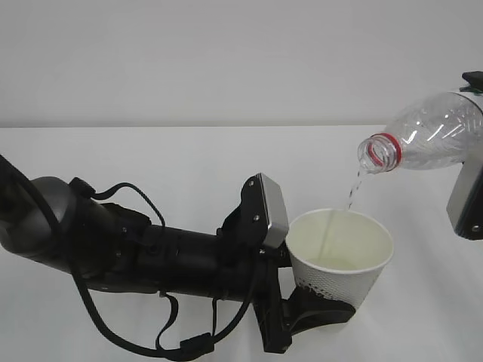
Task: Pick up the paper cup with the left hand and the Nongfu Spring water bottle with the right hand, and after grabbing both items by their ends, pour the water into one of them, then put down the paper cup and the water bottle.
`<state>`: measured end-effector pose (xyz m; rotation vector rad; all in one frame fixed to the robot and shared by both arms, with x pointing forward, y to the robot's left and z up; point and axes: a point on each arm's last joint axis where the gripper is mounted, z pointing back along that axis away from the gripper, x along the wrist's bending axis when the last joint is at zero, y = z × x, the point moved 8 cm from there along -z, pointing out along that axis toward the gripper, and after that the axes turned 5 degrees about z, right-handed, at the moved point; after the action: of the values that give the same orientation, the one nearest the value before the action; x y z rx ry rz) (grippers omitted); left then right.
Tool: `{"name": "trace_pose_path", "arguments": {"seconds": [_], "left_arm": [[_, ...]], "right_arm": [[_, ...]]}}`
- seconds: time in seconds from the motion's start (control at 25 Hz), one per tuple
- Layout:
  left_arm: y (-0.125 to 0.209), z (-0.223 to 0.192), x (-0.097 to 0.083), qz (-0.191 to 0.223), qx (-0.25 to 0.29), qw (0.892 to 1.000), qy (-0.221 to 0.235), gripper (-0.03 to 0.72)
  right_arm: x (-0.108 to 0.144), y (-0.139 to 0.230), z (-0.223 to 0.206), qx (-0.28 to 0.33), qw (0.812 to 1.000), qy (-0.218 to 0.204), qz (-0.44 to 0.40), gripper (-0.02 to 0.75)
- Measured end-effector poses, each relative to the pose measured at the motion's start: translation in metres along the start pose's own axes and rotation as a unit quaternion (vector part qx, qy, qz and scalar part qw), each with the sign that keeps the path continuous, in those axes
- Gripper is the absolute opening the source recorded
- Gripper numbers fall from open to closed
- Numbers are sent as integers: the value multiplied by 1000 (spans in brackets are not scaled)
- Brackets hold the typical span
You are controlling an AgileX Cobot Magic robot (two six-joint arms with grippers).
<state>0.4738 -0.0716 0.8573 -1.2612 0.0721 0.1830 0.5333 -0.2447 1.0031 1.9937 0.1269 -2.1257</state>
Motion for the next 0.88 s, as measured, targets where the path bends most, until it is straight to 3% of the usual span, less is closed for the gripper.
{"name": "trace_pose_path", "arguments": {"seconds": [0.88], "left_arm": [[0, 0, 0, 0, 1, 1000, 0, 519]], "right_arm": [[0, 0, 0, 0, 1000, 0, 0, 515]]}}
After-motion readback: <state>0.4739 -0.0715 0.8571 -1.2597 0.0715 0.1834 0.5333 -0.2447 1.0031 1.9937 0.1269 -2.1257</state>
